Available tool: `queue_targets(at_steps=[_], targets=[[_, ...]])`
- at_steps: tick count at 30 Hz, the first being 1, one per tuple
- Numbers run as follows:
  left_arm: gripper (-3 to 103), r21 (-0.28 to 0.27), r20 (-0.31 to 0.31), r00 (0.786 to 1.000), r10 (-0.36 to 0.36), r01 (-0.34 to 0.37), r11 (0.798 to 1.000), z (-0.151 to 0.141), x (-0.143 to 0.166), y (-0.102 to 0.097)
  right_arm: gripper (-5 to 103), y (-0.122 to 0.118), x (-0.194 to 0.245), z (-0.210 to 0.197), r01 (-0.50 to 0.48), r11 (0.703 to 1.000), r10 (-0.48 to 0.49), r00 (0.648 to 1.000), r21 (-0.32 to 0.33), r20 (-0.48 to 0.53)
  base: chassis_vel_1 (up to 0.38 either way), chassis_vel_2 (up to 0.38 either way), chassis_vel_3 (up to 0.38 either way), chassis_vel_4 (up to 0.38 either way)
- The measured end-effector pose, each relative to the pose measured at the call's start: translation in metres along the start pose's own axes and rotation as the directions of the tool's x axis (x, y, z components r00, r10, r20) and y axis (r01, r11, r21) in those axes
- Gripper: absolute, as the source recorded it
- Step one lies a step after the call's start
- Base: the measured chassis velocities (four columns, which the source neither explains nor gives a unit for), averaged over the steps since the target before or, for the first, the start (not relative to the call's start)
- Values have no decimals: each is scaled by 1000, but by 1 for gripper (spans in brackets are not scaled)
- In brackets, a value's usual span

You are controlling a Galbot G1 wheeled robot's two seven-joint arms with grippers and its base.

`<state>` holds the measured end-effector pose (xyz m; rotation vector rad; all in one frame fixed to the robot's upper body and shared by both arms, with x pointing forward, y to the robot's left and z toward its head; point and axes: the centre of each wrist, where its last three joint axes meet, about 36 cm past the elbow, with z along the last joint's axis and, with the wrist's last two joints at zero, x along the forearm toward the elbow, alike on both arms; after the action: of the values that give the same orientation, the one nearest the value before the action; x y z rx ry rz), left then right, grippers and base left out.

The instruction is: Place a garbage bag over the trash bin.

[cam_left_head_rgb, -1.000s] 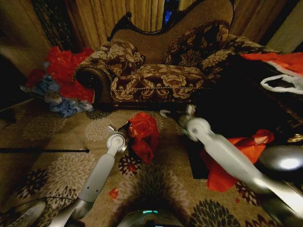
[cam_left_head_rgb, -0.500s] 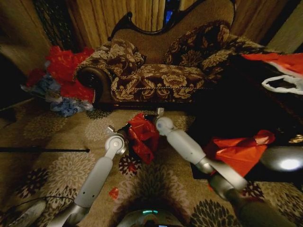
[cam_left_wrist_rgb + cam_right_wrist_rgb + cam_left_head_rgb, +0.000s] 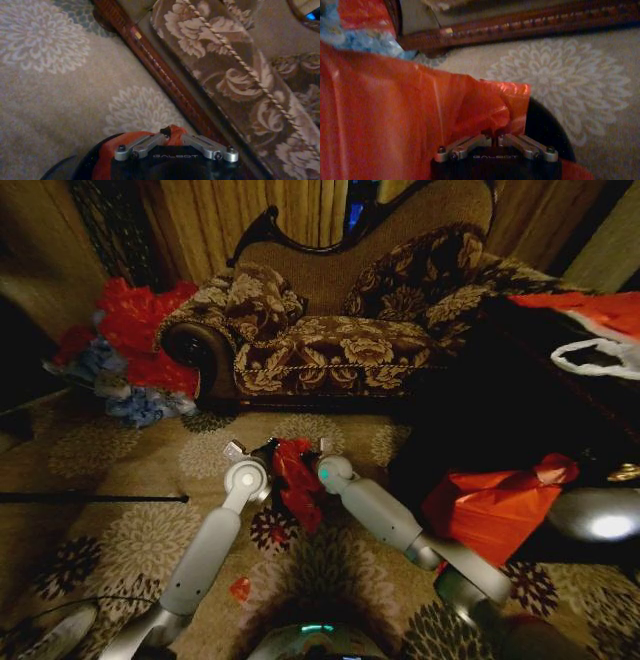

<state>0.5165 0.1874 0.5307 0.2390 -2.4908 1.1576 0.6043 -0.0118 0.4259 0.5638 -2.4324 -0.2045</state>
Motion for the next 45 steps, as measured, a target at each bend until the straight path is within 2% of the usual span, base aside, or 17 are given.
queue_targets(at_steps=[4, 6, 10, 15, 18, 21, 27, 29, 30, 32, 33, 35, 37, 38, 39, 42, 45], targets=[[0, 5, -10, 999, -39, 39, 999, 0, -19, 2, 0, 2, -12, 4, -6, 1000, 6, 1000, -4, -12, 0, 0, 0, 0], [0, 10, -16, 997, -77, 77, 997, -1, -40, 7, 0, 5, -19, 3, -10, 1000, 10, 1000, -11, -10, 0, 0, 0, 0], [0, 14, -14, 995, -103, 103, 995, -2, -62, 11, 0, 7, -21, 0, -12, 1000, 12, 1000, -12, -5, 0, 0, 0, 0], [0, 12, -6, 995, -101, 101, 995, -3, -70, 10, -3, 5, -14, -5, -16, 1000, 16, 1000, -5, 9, 0, 0, 0, 0], [0, 9, -3, 996, -93, 93, 996, -4, -70, 7, 14, 1, -2, -16, -27, 1000, 28, 999, -2, 36, 0, 0, 0, 0], [0, 9, -1, 996, -94, 94, 995, -5, -71, 7, 19, 1, 3, -23, -36, 999, 37, 998, -4, 54, 0, 0, 0, 0], [0, 6, 3, 993, -119, 119, 993, -11, -78, 14, 46, 2, 21, -49, -48, 999, 47, 991, 2, 129, 0, 0, 0, 0], [0, 8, 3, 992, -125, 125, 992, -11, -80, 16, 46, 1, 25, -53, -49, 999, 48, 989, 3, 143, 0, 0, 0, 0], [0, 9, 3, 991, -135, 135, 991, -12, -83, 19, 57, -1, 32, -59, -52, 999, 51, 985, 4, 164, 0, 0, 0, 0], [0, 11, 4, 990, -140, 140, 990, -13, -84, 20, 57, -2, 38, -62, -56, 998, 55, 982, 5, 180, 0, 0, 0, 0], [0, 13, 5, 990, -143, 143, 990, -13, -85, 22, 63, -4, 45, -64, -62, 998, 60, 978, 2, 197, 0, 0, 0, 0], [0, 16, 6, 989, -147, 146, 989, -14, -86, 22, 68, -9, 59, -63, -67, 998, 67, 974, -5, 218, 0, 0, 0, 0], [0, 18, 5, 989, -150, 150, 989, -14, -87, 23, 79, -16, 74, -56, -71, 997, 71, 971, -10, 229, 0, 0, 0, 0], [0, 21, 4, 988, -153, 153, 988, -15, -88, 24, 84, -26, 92, -45, -69, 998, 69, 969, -10, 237, 0, 0, 0, 0], [0, 21, 4, 988, -153, 153, 988, -15, -88, 24, 84, -26, 92, -45, -69, 998, 69, 969, -10, 237, 0, 0, 0, 0], [0, 25, 3, 987, -159, 159, 987, -16, -90, 25, 98, -34, 123, -18, -60, 998, 66, 974, -35, 217, 0, 0, 0, 0], [0, 28, 8, 986, -167, 167, 986, -18, -92, 28, 99, -33, 137, -5, -44, 998, 54, 978, -55, 202, 0, 0, 0, 0]])
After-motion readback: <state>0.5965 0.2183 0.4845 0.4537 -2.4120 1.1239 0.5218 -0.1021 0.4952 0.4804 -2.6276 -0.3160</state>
